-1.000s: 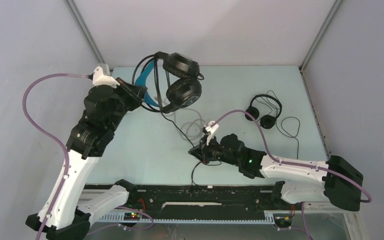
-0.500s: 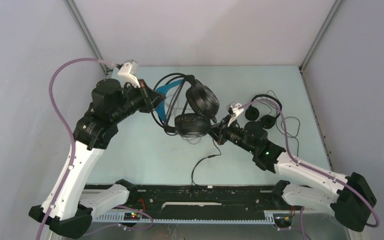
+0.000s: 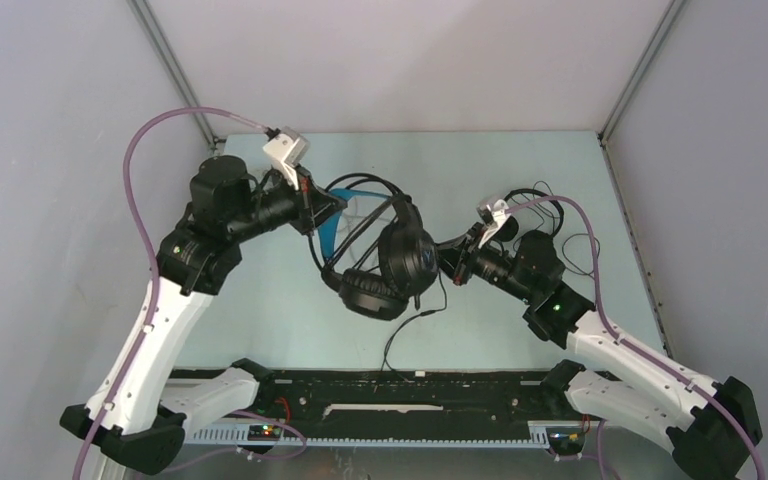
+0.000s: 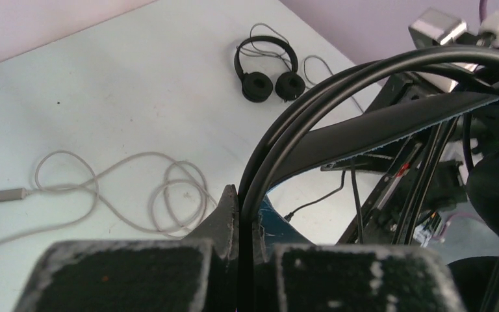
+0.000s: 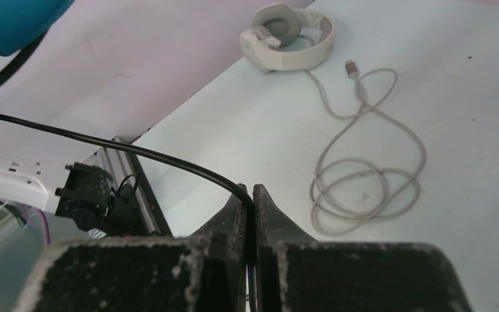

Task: Wrap the headphones
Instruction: Wrap the headphones cable around the headphones.

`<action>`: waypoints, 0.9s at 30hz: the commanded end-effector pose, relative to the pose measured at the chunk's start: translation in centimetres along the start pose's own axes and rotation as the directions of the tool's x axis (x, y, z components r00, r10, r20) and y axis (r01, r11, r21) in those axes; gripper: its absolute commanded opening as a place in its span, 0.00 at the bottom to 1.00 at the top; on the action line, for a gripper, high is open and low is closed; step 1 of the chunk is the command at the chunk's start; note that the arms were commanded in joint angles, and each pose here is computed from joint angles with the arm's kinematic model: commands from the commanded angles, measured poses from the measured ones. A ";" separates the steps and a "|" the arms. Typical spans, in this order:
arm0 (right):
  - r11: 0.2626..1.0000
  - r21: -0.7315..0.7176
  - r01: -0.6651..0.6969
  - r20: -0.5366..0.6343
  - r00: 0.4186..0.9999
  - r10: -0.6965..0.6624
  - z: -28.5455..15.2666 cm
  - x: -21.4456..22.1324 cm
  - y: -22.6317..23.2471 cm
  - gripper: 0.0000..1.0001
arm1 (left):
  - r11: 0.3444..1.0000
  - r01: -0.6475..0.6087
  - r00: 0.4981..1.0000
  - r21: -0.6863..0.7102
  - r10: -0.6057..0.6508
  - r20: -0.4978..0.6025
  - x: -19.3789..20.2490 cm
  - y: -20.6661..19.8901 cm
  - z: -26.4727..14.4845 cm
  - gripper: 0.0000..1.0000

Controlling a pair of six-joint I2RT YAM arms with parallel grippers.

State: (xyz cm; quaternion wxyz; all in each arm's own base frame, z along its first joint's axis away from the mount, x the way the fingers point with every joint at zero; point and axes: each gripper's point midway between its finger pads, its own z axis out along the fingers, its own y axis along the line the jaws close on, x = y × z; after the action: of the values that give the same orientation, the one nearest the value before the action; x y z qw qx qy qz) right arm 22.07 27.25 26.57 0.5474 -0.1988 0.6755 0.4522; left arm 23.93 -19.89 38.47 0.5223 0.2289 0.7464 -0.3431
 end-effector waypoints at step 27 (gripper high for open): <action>0.935 -0.275 -0.225 -0.313 0.940 0.134 -4.2 1.9 5.7 0.00 | 0.665 -0.746 0.652 0.027 0.738 -0.175 8.3 1.4 1.7 0.00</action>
State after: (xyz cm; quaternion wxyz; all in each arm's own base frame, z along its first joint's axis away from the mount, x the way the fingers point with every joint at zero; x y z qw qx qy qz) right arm 14.62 27.42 23.87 0.3507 -0.2787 0.7067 0.5476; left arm 22.34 -21.94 29.39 0.5349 0.5186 0.6556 -0.1223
